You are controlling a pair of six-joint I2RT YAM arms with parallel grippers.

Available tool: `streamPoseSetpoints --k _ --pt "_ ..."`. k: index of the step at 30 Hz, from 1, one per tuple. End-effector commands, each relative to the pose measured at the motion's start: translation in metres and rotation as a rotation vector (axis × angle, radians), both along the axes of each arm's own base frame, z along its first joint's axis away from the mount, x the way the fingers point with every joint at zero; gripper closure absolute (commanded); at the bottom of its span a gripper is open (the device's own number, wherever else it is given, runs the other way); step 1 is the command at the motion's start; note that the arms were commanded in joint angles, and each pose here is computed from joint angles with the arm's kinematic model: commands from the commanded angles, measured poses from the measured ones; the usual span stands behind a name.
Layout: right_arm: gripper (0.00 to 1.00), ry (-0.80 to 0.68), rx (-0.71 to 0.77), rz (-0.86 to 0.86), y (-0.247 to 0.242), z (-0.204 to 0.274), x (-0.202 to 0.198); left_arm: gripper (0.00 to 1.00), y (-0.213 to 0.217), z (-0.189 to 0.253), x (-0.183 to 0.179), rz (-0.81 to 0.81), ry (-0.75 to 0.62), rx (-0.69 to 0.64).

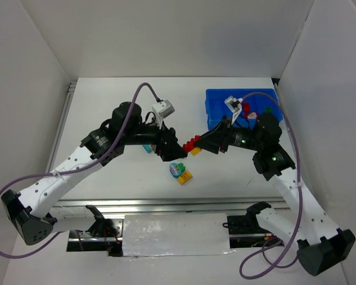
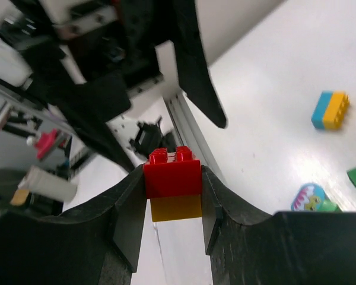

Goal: Sort the legos into containers by color

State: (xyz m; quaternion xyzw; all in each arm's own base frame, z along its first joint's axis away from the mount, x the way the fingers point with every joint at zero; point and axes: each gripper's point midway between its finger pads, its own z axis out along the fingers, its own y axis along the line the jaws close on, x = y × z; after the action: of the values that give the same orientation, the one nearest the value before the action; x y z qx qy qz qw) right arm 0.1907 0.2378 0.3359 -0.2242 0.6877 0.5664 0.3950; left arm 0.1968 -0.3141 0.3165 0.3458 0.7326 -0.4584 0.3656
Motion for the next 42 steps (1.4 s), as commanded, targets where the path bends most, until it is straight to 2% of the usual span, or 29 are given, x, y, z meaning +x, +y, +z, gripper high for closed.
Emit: streamPoseSetpoints --k 1,5,7,9,10,12,13,21,28,35,38,42 --pt "1.0 -0.185 0.178 -0.096 -0.012 0.065 -0.007 0.0 0.007 0.022 0.023 0.179 -0.007 -0.082" --pt "1.0 -0.24 0.242 -0.159 -0.021 0.09 -0.009 0.0 -0.002 0.066 0.013 0.115 -0.028 -0.263" --pt "1.0 -0.262 0.318 -0.216 -0.029 0.108 -0.011 0.01 -0.008 0.076 0.002 0.062 0.017 -0.332" --pt "1.0 -0.284 0.426 -0.228 -0.036 0.125 -0.02 0.01 -0.012 0.101 -0.003 0.016 -0.017 -0.445" --pt "1.0 -0.286 0.467 -0.259 -0.041 0.132 -0.019 0.0 -0.015 0.102 -0.009 -0.011 0.036 -0.476" --pt "1.0 -0.3 0.51 -0.263 -0.044 0.14 -0.021 0.01 -0.016 0.124 -0.015 -0.056 -0.003 -0.581" --pt "1.0 -0.294 0.522 -0.286 -0.046 0.143 -0.018 0.01 -0.017 0.124 -0.018 -0.071 0.028 -0.607" --pt "1.0 -0.306 0.58 -0.366 -0.056 0.158 -0.014 0.05 -0.025 0.165 -0.024 -0.051 -0.027 -0.774" --pt "1.0 -0.308 0.59 -0.345 -0.052 0.16 -0.018 0.13 -0.049 0.171 -0.023 -0.072 -0.018 -0.784" --pt "1.0 -0.303 0.576 -0.321 -0.048 0.155 -0.02 0.17 -0.049 0.173 -0.016 -0.039 -0.054 -0.794" --pt "1.0 -0.287 0.56 -0.314 -0.045 0.147 -0.016 0.29 -0.05 0.176 -0.016 -0.05 -0.07 -0.802" --pt "1.0 -0.281 0.549 -0.318 -0.044 0.144 -0.014 0.34 -0.046 0.184 -0.018 -0.056 -0.091 -0.83"
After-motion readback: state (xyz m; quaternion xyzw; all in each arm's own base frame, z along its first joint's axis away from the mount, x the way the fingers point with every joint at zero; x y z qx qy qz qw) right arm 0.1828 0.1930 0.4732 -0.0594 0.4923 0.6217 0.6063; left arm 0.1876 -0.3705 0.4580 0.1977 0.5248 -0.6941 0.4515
